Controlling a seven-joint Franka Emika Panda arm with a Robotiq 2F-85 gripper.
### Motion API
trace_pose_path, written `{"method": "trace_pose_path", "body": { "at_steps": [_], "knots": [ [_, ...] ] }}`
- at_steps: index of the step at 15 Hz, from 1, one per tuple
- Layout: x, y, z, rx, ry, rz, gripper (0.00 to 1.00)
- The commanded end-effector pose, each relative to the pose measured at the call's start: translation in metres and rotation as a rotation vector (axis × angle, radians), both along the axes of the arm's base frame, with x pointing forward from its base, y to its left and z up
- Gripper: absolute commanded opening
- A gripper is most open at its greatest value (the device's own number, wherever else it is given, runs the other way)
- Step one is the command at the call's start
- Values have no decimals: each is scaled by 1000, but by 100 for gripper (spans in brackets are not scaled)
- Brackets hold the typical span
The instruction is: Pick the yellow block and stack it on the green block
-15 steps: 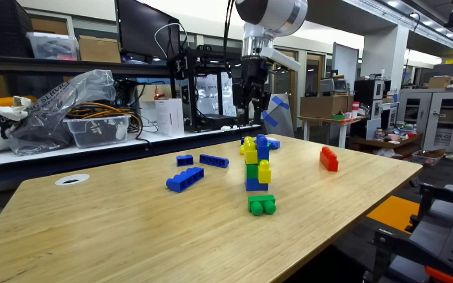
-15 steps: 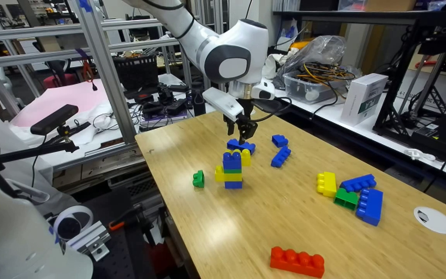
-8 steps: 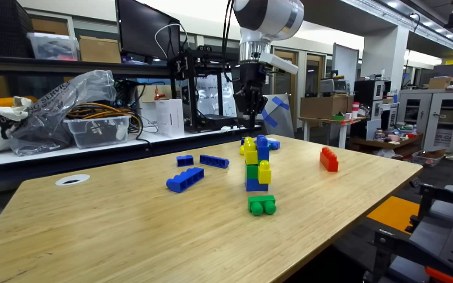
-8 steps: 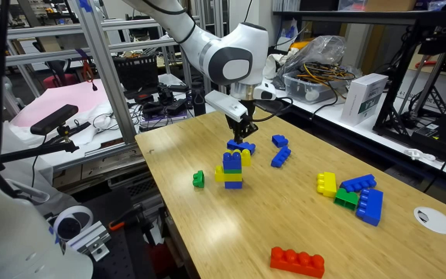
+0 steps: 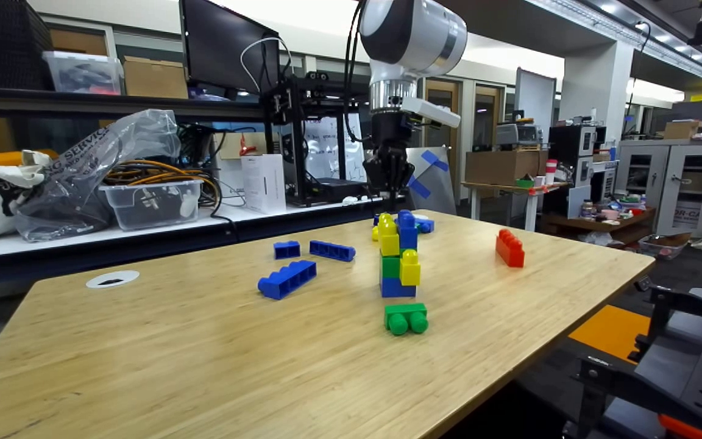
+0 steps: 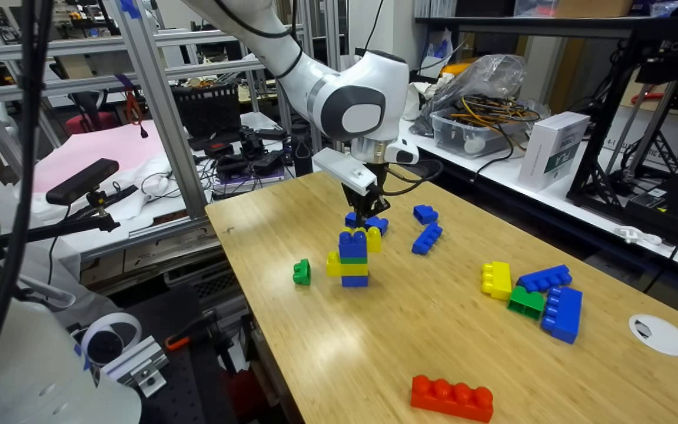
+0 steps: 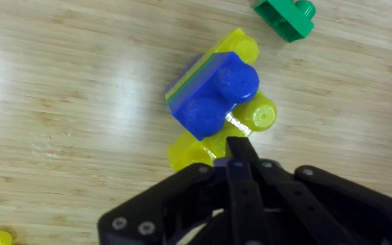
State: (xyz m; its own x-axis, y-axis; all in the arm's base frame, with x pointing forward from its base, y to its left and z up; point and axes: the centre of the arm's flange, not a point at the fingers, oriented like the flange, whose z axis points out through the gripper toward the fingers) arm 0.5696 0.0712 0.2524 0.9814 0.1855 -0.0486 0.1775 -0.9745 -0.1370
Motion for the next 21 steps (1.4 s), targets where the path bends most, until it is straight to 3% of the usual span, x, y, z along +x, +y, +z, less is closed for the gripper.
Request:
{"method": "trace_pose_path", "body": {
  "at_steps": [1,21],
  "knots": [
    [5,1,-9,-11,5,21,0],
    [-1,12,-28,-79,25,64,0]
  ]
}}
